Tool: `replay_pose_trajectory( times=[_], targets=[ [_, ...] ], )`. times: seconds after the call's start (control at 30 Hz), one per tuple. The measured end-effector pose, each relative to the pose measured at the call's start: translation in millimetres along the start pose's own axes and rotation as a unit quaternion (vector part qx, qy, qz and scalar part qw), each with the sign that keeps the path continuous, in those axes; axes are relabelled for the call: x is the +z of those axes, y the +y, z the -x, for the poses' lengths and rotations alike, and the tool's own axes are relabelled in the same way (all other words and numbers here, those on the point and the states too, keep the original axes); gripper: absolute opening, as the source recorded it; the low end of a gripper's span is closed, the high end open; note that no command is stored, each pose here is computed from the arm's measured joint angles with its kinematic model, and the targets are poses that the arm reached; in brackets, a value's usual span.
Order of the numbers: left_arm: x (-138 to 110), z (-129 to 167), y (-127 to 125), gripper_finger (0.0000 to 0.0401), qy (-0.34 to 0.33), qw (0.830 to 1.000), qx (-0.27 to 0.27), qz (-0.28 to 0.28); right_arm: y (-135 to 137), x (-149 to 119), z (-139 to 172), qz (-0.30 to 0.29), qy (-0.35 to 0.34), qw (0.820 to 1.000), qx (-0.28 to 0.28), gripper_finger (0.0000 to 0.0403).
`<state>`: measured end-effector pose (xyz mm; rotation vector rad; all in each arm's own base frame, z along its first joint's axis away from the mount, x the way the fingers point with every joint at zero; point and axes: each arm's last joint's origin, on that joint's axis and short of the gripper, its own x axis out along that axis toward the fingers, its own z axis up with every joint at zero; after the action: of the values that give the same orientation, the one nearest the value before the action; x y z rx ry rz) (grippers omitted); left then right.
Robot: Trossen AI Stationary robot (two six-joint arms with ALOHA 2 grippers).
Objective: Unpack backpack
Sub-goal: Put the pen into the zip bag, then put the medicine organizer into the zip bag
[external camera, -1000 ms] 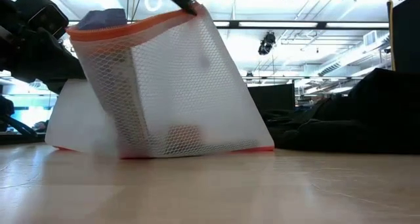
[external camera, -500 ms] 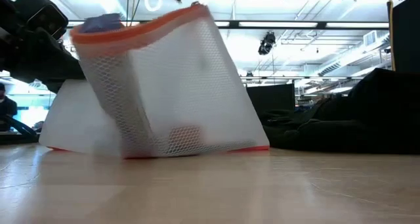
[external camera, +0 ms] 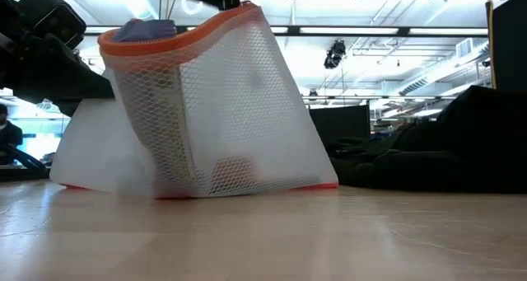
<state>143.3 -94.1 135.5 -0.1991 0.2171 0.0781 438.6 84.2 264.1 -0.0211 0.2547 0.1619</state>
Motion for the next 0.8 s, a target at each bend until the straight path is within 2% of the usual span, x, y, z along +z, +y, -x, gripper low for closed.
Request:
replay_pose_trajectory(
  times=[0.2,0.33,0.47,0.57,0.67,0.8],
  targets=[
    [-0.4,0.0,0.2,0.0,0.002,1.0,0.001,-0.002,1.5,4.2,5.8,0.018,0.008,1.0,0.004,0.0084],
    [-0.8,0.0,0.3,0.0,0.003,1.0,0.001,-0.003,12.5,25.4,31.0,0.025,0.016,0.999,0.016,0.0119],
    [-1.1,0.0,0.5,0.0,0.005,1.0,0.002,-0.004,33.7,30.3,59.1,0.027,0.088,0.995,0.044,0.0142],
    [-1.0,0.0,0.4,0.0,0.004,1.0,0.002,-0.004,49.8,28.4,83.4,-0.001,0.162,0.985,0.059,0.0147],
    [-0.6,0.0,0.3,0.0,0.003,1.0,0.001,-0.002,64.7,11.1,103.7,-0.054,0.279,0.958,0.027,0.0144],
    [-0.3,0.0,0.1,0.0,0.001,1.0,0.0,0.0,87.5,-19.0,132.7,-0.102,0.434,0.893,-0.066,0.0135]
  ],
)
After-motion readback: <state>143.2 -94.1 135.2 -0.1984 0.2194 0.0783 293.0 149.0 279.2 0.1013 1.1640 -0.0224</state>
